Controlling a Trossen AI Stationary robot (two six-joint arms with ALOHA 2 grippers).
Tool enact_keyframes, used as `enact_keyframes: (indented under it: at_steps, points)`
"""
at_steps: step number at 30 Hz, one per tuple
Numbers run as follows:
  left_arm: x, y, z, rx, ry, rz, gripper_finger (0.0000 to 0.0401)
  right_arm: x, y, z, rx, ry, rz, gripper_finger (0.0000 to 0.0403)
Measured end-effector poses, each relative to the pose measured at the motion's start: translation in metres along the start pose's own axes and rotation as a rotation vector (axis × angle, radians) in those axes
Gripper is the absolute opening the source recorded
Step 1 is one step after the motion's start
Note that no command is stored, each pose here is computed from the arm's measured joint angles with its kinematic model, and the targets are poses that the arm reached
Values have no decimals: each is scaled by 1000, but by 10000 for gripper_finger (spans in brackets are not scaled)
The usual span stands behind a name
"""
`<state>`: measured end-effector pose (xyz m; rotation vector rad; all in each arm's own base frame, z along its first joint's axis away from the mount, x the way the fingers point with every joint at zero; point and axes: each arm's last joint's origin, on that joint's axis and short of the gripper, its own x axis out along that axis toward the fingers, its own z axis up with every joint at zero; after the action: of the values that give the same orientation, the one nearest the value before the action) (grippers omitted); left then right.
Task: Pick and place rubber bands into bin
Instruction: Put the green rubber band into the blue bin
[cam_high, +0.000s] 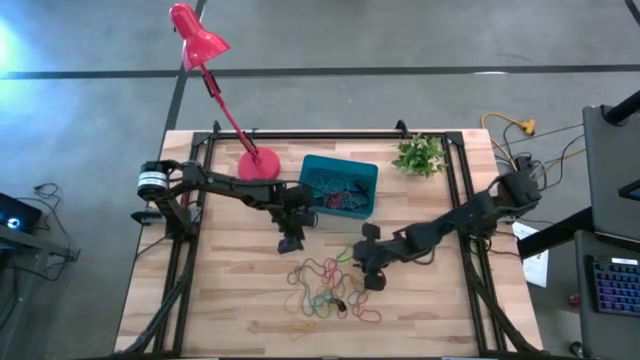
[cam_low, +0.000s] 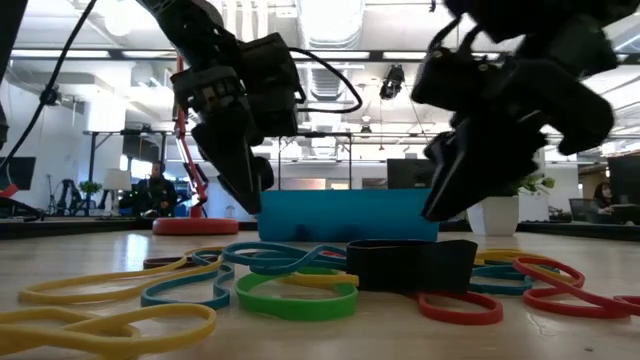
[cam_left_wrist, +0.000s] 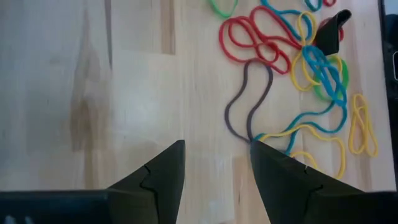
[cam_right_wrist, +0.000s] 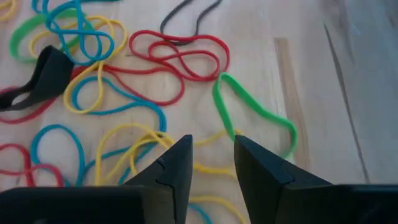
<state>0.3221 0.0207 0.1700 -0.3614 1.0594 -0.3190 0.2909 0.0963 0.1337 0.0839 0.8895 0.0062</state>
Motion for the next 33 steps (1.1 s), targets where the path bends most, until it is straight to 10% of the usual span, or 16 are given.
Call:
enact_keyframes:
  at_steps: [33]
  points:
    - [0,0,-20,-44,-70,13,167,33,-10,14,102,72,3,63]
